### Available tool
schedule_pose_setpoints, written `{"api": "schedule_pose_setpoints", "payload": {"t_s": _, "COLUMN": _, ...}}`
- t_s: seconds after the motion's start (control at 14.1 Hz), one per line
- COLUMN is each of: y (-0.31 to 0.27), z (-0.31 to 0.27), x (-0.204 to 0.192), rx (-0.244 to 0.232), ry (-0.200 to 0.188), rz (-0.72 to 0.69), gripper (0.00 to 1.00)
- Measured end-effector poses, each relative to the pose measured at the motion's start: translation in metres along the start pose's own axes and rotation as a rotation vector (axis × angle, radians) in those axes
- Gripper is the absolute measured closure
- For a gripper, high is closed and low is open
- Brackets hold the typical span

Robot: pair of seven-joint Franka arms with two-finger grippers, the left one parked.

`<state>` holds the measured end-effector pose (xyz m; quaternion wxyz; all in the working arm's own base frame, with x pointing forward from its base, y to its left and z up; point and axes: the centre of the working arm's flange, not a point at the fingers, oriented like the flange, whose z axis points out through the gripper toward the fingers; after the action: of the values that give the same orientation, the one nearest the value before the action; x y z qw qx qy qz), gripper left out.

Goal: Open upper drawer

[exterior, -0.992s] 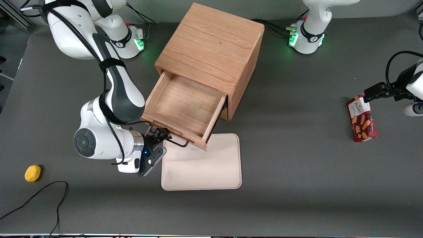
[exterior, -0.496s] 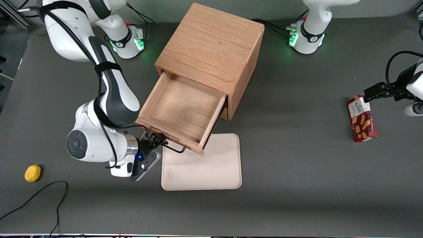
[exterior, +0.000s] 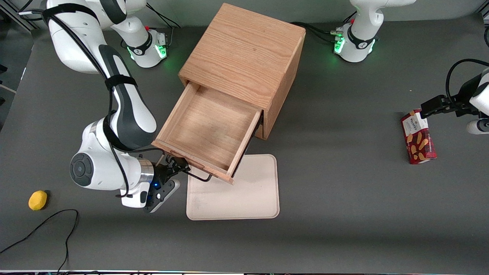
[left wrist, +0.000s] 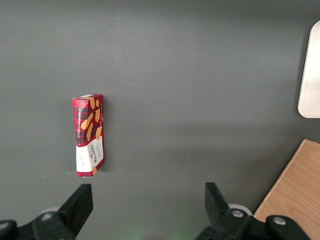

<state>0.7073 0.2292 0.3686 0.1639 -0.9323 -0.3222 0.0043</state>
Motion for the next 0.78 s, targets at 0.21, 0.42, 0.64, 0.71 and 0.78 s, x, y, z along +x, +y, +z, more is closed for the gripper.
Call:
{"api": "schedule_pose_setpoints", "payload": {"t_s": 0.21, "y": 0.006, "z": -0.002, "x": -0.001, "rx": -0.007, "ry": 0.014, "rz": 0.008, "gripper": 0.0}}
{"api": "schedule_pose_setpoints", "payload": {"t_s": 0.42, "y": 0.013, "z": -0.005, "x": -0.003, "rx": -0.01, "ry": 0.021, "rz": 0.018, "gripper": 0.0}}
{"api": "schedule_pose_setpoints", "payload": {"t_s": 0.64, "y": 0.016, "z": -0.006, "x": -0.004, "rx": -0.008, "ry": 0.023, "rz": 0.022, "gripper": 0.0}}
{"api": "schedule_pose_setpoints", "payload": {"t_s": 0.71, "y": 0.016, "z": -0.006, "x": -0.004, "rx": -0.005, "ry": 0.024, "rz": 0.023, "gripper": 0.0}}
{"api": "schedule_pose_setpoints", "payload": {"t_s": 0.78, "y": 0.015, "z": -0.007, "x": -0.003, "rx": 0.001, "ry": 0.028, "rz": 0.025, "gripper": 0.0}}
